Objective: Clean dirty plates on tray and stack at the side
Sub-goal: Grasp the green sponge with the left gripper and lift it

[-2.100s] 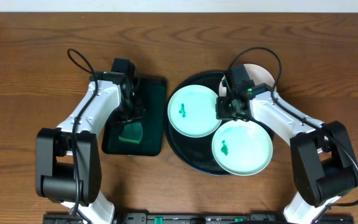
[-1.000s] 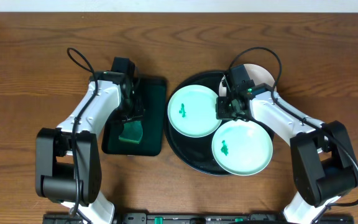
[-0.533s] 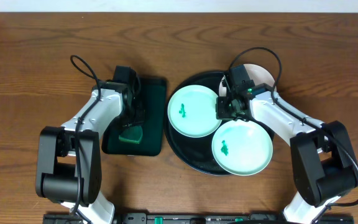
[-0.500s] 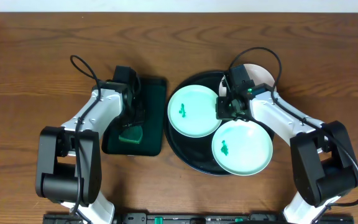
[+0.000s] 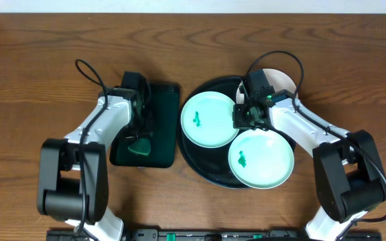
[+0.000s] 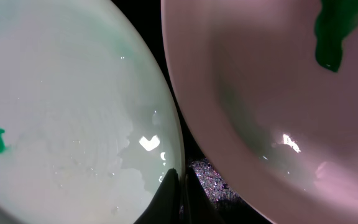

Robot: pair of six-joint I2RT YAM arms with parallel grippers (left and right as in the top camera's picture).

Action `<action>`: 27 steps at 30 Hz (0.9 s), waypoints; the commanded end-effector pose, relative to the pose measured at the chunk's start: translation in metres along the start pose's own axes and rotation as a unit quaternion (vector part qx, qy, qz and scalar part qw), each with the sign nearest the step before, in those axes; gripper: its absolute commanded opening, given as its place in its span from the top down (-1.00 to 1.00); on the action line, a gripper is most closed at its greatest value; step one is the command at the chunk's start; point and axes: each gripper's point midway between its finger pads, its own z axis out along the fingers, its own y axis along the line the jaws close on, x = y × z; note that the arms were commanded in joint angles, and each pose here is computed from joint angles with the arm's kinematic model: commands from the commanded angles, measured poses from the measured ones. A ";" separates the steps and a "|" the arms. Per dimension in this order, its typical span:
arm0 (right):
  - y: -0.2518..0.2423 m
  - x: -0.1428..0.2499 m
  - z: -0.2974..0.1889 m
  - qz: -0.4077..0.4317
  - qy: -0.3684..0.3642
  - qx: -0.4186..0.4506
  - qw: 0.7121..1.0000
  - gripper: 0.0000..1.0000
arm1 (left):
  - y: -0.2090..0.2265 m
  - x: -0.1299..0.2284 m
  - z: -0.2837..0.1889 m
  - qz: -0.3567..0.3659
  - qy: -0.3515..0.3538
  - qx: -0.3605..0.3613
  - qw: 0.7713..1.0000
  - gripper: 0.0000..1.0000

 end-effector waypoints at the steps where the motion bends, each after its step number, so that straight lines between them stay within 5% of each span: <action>1: -0.001 0.005 0.004 -0.003 0.007 0.007 1.000 0.97 | -0.005 -0.012 -0.035 0.002 -0.056 0.018 0.998 0.85; 13: -0.001 0.006 0.004 -0.003 0.009 0.008 1.000 0.98 | -0.008 -0.023 -0.101 0.002 -0.162 0.051 0.985 0.85; 27: -0.001 0.006 0.004 -0.003 0.009 0.008 1.000 0.97 | -0.005 -0.014 -0.039 -0.008 -0.107 0.035 0.994 0.85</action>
